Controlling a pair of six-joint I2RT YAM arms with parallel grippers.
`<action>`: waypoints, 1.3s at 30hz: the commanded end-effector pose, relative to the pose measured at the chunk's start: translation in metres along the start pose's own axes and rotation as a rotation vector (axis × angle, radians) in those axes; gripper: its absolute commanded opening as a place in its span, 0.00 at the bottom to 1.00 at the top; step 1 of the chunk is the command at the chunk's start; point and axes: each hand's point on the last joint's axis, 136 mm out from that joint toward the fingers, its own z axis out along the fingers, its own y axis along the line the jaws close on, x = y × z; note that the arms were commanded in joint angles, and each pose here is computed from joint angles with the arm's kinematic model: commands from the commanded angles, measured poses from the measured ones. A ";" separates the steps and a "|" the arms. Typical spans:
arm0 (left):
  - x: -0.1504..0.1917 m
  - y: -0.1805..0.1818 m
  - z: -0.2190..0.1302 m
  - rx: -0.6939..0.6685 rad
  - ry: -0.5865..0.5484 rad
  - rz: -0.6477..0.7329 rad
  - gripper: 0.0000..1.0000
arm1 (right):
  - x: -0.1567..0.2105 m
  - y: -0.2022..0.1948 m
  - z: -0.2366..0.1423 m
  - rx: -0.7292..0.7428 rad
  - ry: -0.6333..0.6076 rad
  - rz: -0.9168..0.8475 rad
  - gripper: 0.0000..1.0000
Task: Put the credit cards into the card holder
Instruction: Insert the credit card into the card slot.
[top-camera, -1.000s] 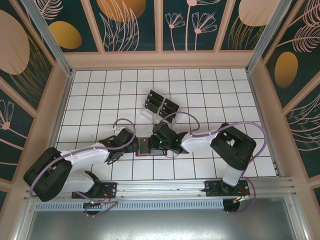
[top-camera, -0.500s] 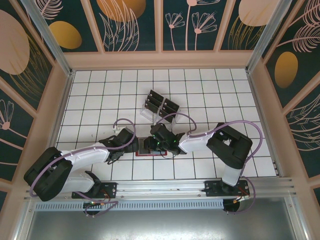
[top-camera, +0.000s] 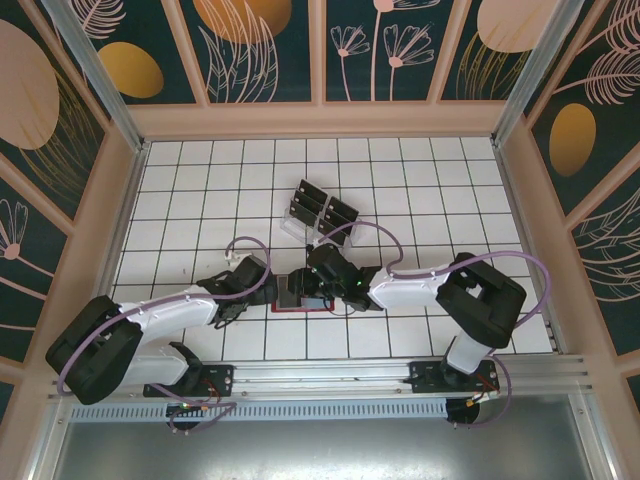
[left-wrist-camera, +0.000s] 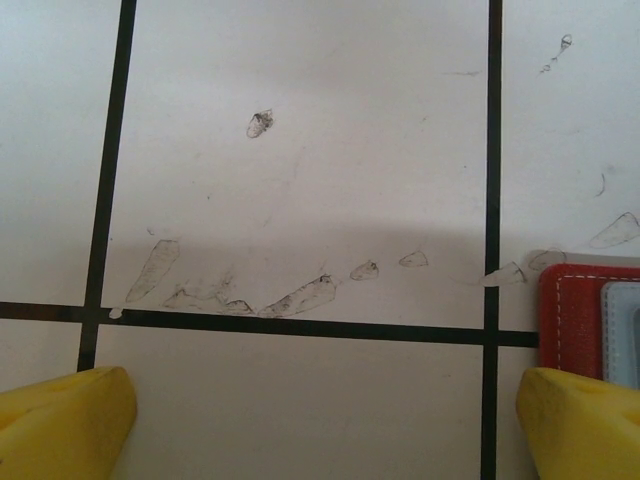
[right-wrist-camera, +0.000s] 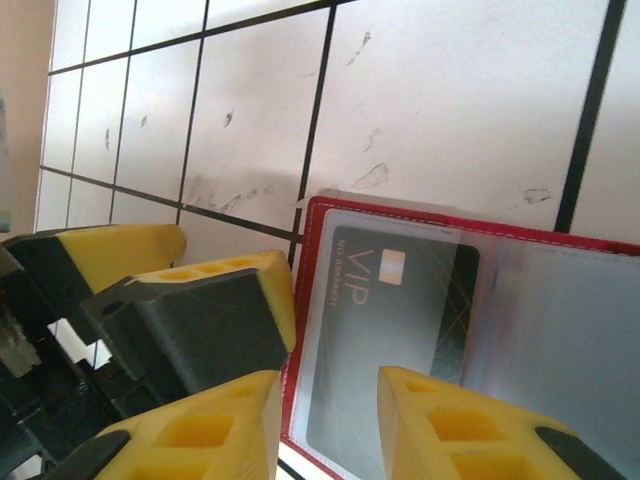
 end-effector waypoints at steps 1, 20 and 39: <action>0.009 0.011 0.001 -0.035 0.020 -0.024 0.98 | 0.005 -0.012 0.001 0.056 0.004 -0.012 0.31; 0.016 0.023 0.004 -0.099 0.042 -0.014 0.99 | 0.023 -0.028 0.021 0.101 0.071 -0.005 0.29; 0.023 0.014 0.008 -0.071 0.059 0.009 0.98 | 0.032 -0.009 0.034 0.026 0.129 -0.005 0.19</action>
